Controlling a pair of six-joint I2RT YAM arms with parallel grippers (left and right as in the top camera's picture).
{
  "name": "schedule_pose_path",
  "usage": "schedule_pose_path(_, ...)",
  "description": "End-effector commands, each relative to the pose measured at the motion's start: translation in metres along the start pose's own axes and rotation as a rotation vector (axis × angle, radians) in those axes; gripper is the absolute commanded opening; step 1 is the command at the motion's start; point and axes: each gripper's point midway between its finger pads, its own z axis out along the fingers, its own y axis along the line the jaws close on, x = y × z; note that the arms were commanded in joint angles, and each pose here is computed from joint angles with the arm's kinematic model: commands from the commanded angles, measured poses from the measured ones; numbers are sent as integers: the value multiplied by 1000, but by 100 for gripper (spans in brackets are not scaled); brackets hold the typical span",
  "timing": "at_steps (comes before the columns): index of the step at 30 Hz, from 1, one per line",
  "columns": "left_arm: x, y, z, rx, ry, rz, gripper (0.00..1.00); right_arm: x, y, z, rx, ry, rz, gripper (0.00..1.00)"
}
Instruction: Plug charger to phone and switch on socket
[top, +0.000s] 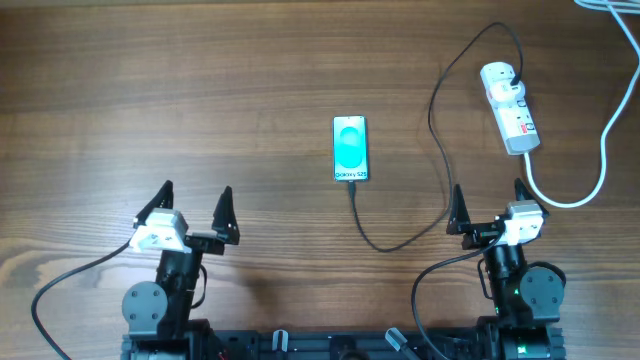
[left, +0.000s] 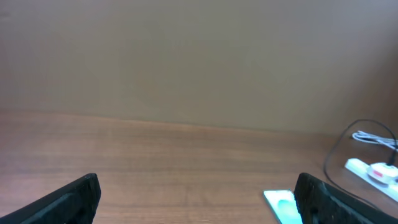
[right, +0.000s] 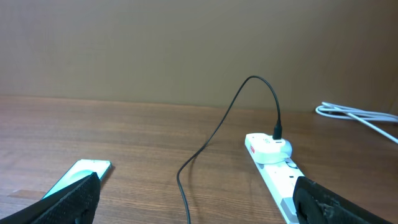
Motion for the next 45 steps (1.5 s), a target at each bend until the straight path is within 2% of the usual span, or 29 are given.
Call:
schedule_pose_path(1, 7, 8, 1, -22, -11, 23, 100, -2, 0, -1, 1, -11, 7, 100)
schedule_pose_path(12, 11, 15, 3, -45, -42, 28, 100, -2, 0, -1, 1, -11, 7, 100)
schedule_pose_path(22, 49, 43, -2, -195, 108, 6, 100, -2, 0, -1, 1, -11, 7, 100)
schedule_pose_path(28, 47, 48, -3, -227, 102, 35, 100, -2, 0, -1, 1, -11, 7, 100)
schedule_pose_path(34, 48, 48, -3, -222, 113, 125, 100, -2, 0, -1, 1, -11, 7, 100)
schedule_pose_path(45, 48, 48, -3, -216, 114, 128, 100, -2, 0, -1, 1, -11, 7, 100)
